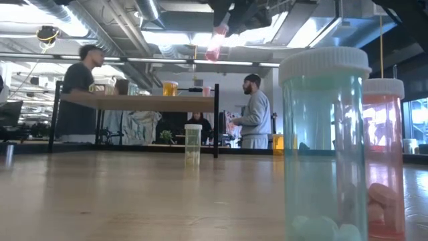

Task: Pick and place medicine bottles onto shelf by color
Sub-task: Put the top small red pill bottle on the shelf

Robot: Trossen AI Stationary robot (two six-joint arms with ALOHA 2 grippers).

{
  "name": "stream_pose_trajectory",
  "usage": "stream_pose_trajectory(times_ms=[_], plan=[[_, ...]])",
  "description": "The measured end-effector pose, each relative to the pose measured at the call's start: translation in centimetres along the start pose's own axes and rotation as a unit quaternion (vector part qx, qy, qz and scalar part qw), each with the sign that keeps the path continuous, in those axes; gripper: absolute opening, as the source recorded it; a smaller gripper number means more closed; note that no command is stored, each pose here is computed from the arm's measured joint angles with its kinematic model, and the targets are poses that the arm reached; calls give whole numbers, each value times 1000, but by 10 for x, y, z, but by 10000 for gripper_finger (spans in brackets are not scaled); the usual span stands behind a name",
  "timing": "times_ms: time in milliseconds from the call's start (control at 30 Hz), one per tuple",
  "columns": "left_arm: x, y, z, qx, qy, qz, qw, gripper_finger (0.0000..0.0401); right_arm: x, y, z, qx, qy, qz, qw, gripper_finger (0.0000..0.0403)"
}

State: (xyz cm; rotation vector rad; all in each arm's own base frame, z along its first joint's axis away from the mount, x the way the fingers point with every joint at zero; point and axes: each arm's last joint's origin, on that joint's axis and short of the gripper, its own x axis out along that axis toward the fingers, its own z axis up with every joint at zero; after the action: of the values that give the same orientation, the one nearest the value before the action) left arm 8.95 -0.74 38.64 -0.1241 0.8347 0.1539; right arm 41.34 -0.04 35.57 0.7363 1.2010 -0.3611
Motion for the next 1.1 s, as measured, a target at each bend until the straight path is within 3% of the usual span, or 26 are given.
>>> stream_pose_trajectory(times_ms=[300,567,833,1100], plan=[[0,2,5,-8,-35,49,998,0,-36,-32,28,-30,-80,31,996,130],[-1,2,14,-21,-86,71,994,0,-53,-63,67,-71,-175,52,981,130],[-1,1,17,-26,-101,74,992,0,-69,-111,99,-40,-225,64,971,124],[4,1,22,-31,-101,82,991,0,-81,-116,105,-61,-261,82,960,123]])
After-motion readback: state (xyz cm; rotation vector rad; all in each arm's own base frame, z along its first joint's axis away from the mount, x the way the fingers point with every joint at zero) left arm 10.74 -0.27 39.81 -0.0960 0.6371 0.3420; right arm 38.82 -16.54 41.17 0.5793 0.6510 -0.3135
